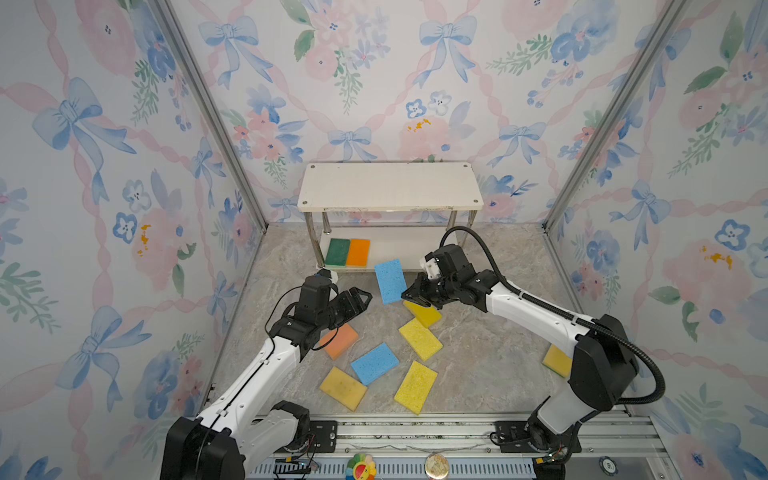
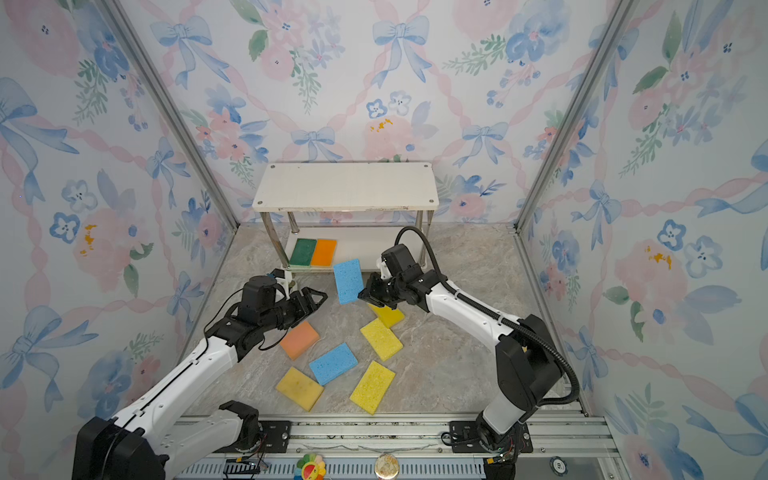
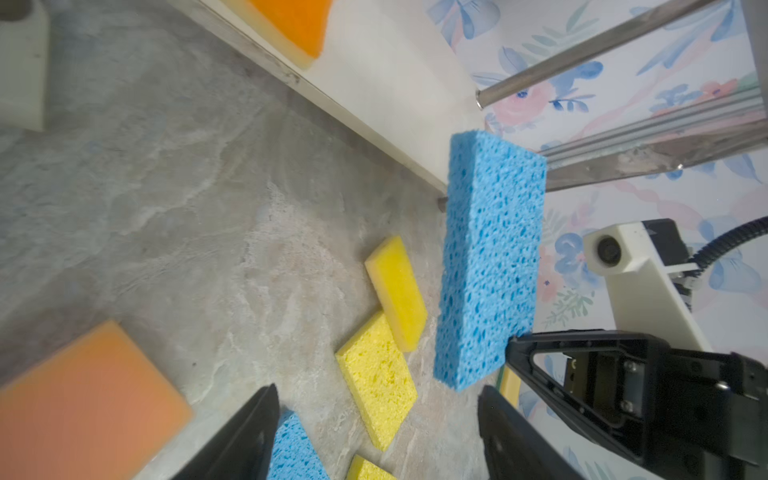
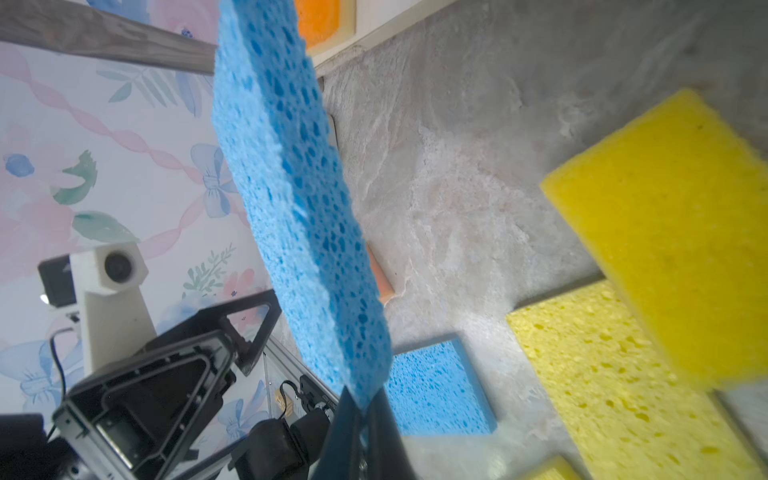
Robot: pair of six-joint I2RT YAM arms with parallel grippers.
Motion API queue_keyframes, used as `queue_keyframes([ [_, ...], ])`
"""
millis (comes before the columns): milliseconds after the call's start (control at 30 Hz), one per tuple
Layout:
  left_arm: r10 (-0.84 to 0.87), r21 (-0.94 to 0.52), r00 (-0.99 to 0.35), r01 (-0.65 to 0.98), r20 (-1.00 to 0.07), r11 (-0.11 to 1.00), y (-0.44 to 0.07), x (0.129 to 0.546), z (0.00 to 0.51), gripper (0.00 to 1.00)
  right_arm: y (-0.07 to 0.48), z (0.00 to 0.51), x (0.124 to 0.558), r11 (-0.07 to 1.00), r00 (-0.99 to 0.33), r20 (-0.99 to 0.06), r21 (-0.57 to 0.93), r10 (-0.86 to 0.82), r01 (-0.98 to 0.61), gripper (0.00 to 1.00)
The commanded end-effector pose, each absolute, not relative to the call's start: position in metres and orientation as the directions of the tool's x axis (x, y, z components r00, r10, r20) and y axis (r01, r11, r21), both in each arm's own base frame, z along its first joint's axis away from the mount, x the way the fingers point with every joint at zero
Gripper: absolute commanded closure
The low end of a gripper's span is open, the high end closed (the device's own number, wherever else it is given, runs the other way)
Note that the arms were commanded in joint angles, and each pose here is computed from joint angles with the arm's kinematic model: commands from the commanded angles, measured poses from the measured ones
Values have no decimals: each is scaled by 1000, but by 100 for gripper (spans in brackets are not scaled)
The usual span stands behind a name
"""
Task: Place and organize the cleaning sponges onto the shelf
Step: 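Carry the blue sponge beside the orange sponge while the left gripper withdraws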
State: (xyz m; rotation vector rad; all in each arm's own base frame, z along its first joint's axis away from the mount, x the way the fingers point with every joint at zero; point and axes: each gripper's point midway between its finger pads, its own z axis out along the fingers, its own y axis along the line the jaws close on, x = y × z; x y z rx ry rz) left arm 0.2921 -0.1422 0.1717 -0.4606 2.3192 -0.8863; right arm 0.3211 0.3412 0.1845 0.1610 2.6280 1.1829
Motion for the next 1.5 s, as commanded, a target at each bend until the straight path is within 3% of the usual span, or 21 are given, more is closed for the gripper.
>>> queue_keyframes([
  [0, -484, -498, -750, -238, -451, 834, -98, 266, 142, 19, 349, 182, 348, 682, -936, -189, 727, 298, 70, 94],
  [100, -520, -428, -739, -340, -429, 837, -78, 246, 120, 15, 358, 176, 370, 676, -911, -191, 728, 364, 117, 94],
  [267, -513, -429, -763, -342, -393, 836, -82, 236, 110, 2, 377, 167, 402, 625, -879, -183, 765, 441, 155, 94],
  [767, -425, -356, -781, -278, -458, 892, -83, 240, 122, 2, 394, 144, 456, 616, -853, -210, 773, 477, 154, 94],
  [967, -405, -332, -761, -262, -507, 906, -81, 247, 140, 2, 391, 136, 463, 632, -851, -217, 757, 479, 163, 94],
  [1467, -389, -307, -769, -260, -507, 915, -81, 248, 135, 2, 388, 120, 473, 623, -857, -186, 760, 480, 184, 94],
])
